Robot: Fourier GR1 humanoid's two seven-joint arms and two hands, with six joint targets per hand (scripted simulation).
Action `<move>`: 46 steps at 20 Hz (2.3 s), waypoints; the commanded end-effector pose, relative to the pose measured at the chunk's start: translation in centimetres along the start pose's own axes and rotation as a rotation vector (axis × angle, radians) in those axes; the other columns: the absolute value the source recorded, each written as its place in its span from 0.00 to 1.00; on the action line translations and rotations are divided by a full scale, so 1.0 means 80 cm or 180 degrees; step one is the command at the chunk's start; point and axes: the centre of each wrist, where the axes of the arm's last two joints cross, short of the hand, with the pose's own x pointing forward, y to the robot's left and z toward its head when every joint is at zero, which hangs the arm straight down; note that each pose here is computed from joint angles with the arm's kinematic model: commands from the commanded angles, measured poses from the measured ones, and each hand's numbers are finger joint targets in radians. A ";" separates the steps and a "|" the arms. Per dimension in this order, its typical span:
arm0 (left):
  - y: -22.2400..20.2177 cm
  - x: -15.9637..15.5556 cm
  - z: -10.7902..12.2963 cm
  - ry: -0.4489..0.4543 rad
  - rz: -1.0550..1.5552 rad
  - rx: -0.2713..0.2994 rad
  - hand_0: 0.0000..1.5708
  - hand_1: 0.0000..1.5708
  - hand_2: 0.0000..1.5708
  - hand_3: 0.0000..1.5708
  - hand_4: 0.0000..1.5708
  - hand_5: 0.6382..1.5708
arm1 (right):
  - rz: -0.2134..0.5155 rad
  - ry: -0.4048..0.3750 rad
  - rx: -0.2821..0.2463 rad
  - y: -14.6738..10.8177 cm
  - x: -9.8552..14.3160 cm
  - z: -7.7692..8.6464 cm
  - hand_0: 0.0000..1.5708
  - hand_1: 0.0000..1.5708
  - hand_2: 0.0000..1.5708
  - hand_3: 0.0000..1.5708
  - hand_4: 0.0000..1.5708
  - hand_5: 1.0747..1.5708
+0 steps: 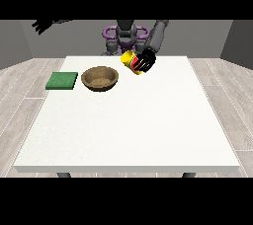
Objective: Pick the cup and pour the ball into the bowl, then pick the bowl and place it on the pad
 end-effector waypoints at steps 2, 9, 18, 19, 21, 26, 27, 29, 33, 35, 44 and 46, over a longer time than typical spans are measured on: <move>-0.027 0.041 -0.011 -0.0092 -0.0877 -0.0139 0.86 0.86 1.00 1.00 0.93 0.96 | -0.0092 0.0205 -0.0127 -0.020 -0.028 0.008 0.00 0.00 0.00 0.05 0.43 0.98; -0.051 0.132 -0.035 -0.0318 -0.1528 -0.0409 0.87 0.87 1.00 1.00 0.93 0.96 | -0.0079 0.0253 -0.0194 -0.047 -0.049 0.017 0.00 0.00 0.00 0.00 0.43 0.97; -0.052 0.169 -0.051 -0.0499 -0.2932 -0.0263 0.94 0.94 1.00 1.00 0.70 1.00 | -0.0053 0.0403 -0.0149 -0.034 -0.063 0.009 0.00 0.00 0.00 0.16 0.44 0.97; -0.045 0.187 -0.062 -0.0530 -0.3092 -0.0145 0.92 0.92 1.00 1.00 0.69 1.00 | -0.0126 0.0269 -0.0031 -0.008 -0.067 -0.007 0.00 0.00 0.00 0.19 0.45 0.97; -0.051 0.201 -0.049 -0.0487 -0.3281 -0.0250 0.77 0.77 1.00 1.00 0.67 1.00 | -0.0123 0.0359 0.0003 -0.018 -0.060 -0.018 0.00 0.00 0.00 0.18 0.44 0.96; -0.068 0.208 -0.013 -0.0746 -0.3594 -0.0530 0.16 0.16 0.79 0.99 0.69 1.00 | -0.0178 0.0477 0.0027 -0.020 -0.084 -0.006 0.00 0.00 0.00 0.21 0.44 0.96; -0.054 0.230 -0.035 -0.0845 -0.3640 -0.0574 0.21 0.21 0.81 1.00 0.69 1.00 | -0.0184 0.0368 -0.0052 -0.024 -0.086 -0.001 0.00 0.00 0.00 0.21 0.44 0.96; -0.064 0.234 -0.008 -0.0828 -0.3628 -0.0712 0.11 0.11 0.76 1.00 0.72 1.00 | -0.0104 0.0468 -0.0040 -0.014 -0.073 -0.020 0.00 0.00 0.00 0.17 0.44 0.95; -0.054 0.247 -0.009 -0.0882 -0.3272 -0.0555 0.00 0.00 0.70 0.98 0.71 1.00 | -0.0048 0.0400 -0.0260 -0.037 -0.082 -0.001 0.00 0.00 0.00 0.17 0.44 0.95; -0.017 0.242 -0.048 -0.0729 -0.2801 -0.0259 0.20 0.20 0.95 0.98 0.70 1.00 | -0.0076 0.0374 -0.0214 -0.013 -0.078 -0.015 0.00 0.00 0.00 0.17 0.44 0.95; 0.099 0.205 -0.091 -0.0007 0.0292 0.0080 0.00 0.00 0.00 0.00 0.75 0.98 | -0.0070 0.0456 -0.0717 -0.038 -0.079 -0.002 0.00 0.00 0.00 0.00 0.50 0.97; 0.129 0.202 -0.100 0.0032 0.0913 0.0092 0.00 0.00 0.00 0.00 0.73 1.00 | -0.0052 0.0424 -0.0753 -0.037 -0.077 -0.004 0.00 0.00 0.00 0.00 0.50 0.97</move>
